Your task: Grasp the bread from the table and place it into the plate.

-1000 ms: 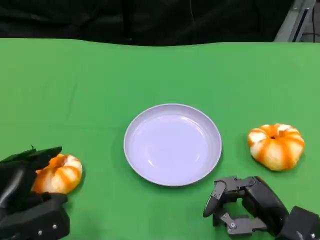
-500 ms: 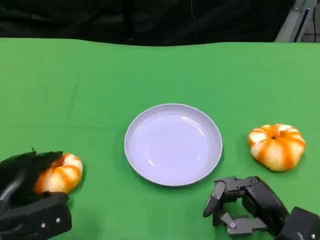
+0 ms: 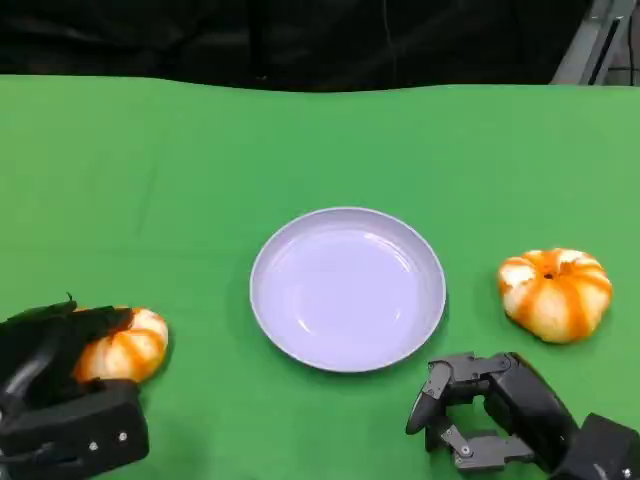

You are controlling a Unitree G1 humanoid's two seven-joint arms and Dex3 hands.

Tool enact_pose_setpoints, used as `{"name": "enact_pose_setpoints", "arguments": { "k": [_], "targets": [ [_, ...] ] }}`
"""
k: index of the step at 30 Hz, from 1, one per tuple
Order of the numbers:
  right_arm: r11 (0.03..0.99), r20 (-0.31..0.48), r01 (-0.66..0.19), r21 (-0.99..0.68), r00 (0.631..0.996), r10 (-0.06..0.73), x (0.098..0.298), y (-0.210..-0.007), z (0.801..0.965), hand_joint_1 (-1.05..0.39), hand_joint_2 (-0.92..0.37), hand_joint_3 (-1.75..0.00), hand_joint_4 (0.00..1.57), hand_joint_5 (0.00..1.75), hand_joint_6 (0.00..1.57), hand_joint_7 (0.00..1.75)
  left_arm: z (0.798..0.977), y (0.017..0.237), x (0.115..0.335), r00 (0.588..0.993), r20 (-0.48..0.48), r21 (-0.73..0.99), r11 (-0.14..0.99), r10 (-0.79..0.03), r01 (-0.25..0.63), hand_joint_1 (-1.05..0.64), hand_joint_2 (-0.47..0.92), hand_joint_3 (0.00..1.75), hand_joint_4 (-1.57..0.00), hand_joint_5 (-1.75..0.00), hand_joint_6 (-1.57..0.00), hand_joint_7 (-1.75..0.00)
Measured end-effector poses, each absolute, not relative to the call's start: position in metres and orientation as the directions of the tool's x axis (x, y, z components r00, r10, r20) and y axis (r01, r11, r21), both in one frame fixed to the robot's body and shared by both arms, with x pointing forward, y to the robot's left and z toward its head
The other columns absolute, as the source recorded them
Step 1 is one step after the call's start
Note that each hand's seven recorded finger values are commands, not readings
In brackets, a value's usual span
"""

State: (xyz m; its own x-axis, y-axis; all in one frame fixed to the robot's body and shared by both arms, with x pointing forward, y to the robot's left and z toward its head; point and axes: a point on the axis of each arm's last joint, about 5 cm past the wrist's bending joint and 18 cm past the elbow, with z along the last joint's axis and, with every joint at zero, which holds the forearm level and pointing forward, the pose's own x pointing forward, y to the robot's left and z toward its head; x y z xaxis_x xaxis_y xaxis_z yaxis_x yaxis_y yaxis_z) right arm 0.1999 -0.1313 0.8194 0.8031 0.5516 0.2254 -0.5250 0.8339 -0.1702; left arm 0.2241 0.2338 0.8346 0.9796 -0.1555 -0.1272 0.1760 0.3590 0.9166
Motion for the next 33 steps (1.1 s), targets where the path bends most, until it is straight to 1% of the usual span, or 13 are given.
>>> {"name": "enact_pose_setpoints", "arguments": {
  "k": [7,12,16,20,21,22,23,24,25,26,27,30,33],
  "targets": [
    [0.834,0.225,-0.525,-0.170,0.803,0.551,0.1999,-0.1313,0.8194,0.12,-0.56,-1.08,1.00,1.37,0.98,1.04,0.8393,0.2328,0.2262,0.975,-0.130,0.903,0.383,-0.182,0.192,-0.32,0.89,0.00,-0.46,0.00,-0.67,0.00],
    [0.834,0.226,-0.525,-0.170,0.803,0.551,0.1999,-0.1312,0.8195,0.13,-0.55,-1.09,1.00,1.37,0.98,1.04,0.8421,0.2334,0.2261,0.970,-0.142,0.898,0.387,-0.199,0.211,-0.25,0.87,0.00,-0.45,0.00,-0.58,0.00],
    [0.834,0.226,-0.525,-0.170,0.803,0.551,0.1999,-0.1312,0.8195,0.13,-0.55,-1.09,1.00,1.37,0.98,1.05,0.8431,0.2338,0.2255,0.969,-0.144,0.892,0.398,-0.201,0.215,-0.23,0.86,0.00,-0.45,0.00,-0.58,0.00],
    [0.834,0.226,-0.525,-0.170,0.803,0.551,0.1999,-0.1312,0.8195,0.12,-0.55,-1.09,0.99,1.38,0.98,1.05,0.8440,0.2340,0.2256,0.969,-0.147,0.892,0.397,-0.201,0.217,-0.22,0.86,0.00,-0.51,-0.02,-0.62,-0.02],
    [0.834,0.226,-0.525,-0.170,0.803,0.551,0.1999,-0.1312,0.8195,0.12,-0.55,-1.09,0.99,1.38,0.98,1.05,0.8441,0.2340,0.2256,0.969,-0.146,0.892,0.397,-0.200,0.217,-0.22,0.86,0.00,-0.65,-0.08,-0.72,-0.05],
    [0.834,0.226,-0.525,-0.170,0.803,0.551,0.1999,-0.1312,0.8195,0.12,-0.55,-1.09,0.99,1.38,0.98,1.05,0.8440,0.2342,0.2256,0.969,-0.147,0.892,0.396,-0.196,0.216,-0.22,0.86,0.00,-0.70,-0.11,-0.77,-0.05],
    [0.834,0.226,-0.525,-0.170,0.803,0.551,0.1999,-0.1312,0.8195,0.12,-0.55,-1.09,1.00,1.38,0.98,1.05,0.8439,0.2345,0.2256,0.971,-0.148,0.894,0.395,-0.189,0.213,-0.22,0.86,0.00,-0.75,-0.20,-0.83,-0.06],
    [0.834,0.226,-0.525,-0.170,0.803,0.551,0.1999,-0.1311,0.8195,0.13,-0.55,-1.09,1.00,1.38,0.98,1.05,0.8437,0.2345,0.2256,0.973,-0.144,0.895,0.395,-0.182,0.206,-0.22,0.88,0.00,-0.63,-0.67,-0.90,-0.08],
    [0.834,0.225,-0.525,-0.170,0.803,0.551,0.2000,-0.1311,0.8195,0.13,-0.55,-1.09,1.00,1.38,0.98,1.05,0.8435,0.2344,0.2255,0.975,-0.135,0.897,0.396,-0.176,0.196,-0.22,0.89,0.00,-0.52,-0.99,-0.91,-0.14],
    [0.834,0.225,-0.525,-0.170,0.803,0.552,0.2000,-0.1311,0.8196,0.13,-0.55,-1.09,1.00,1.38,0.98,1.05,0.8432,0.2341,0.2253,0.977,-0.125,0.898,0.398,-0.172,0.185,-0.23,0.90,0.00,-0.46,-1.19,-0.86,-0.33],
    [0.834,0.226,-0.525,-0.170,0.803,0.552,0.2001,-0.1310,0.8196,0.13,-0.55,-1.09,0.99,1.39,0.98,1.05,0.8429,0.2339,0.2252,0.979,-0.116,0.899,0.401,-0.167,0.174,-0.23,0.91,0.02,-0.43,-1.40,-0.70,-0.76],
    [0.834,0.226,-0.525,-0.170,0.803,0.552,0.2002,-0.1310,0.8198,0.14,-0.55,-1.09,0.99,1.39,0.98,1.06,0.8429,0.2337,0.2254,0.982,-0.103,0.898,0.410,-0.156,0.159,-0.23,0.92,0.02,-0.39,-1.69,-0.44,-1.47],
    [0.834,0.226,-0.525,-0.170,0.803,0.552,0.2001,-0.1310,0.8198,0.14,-0.55,-1.08,1.00,1.38,0.98,1.06,0.8426,0.2333,0.2254,0.985,-0.090,0.891,0.430,-0.146,0.145,-0.19,0.91,0.01,-0.46,-1.74,-0.36,-1.71]
  ]
}}
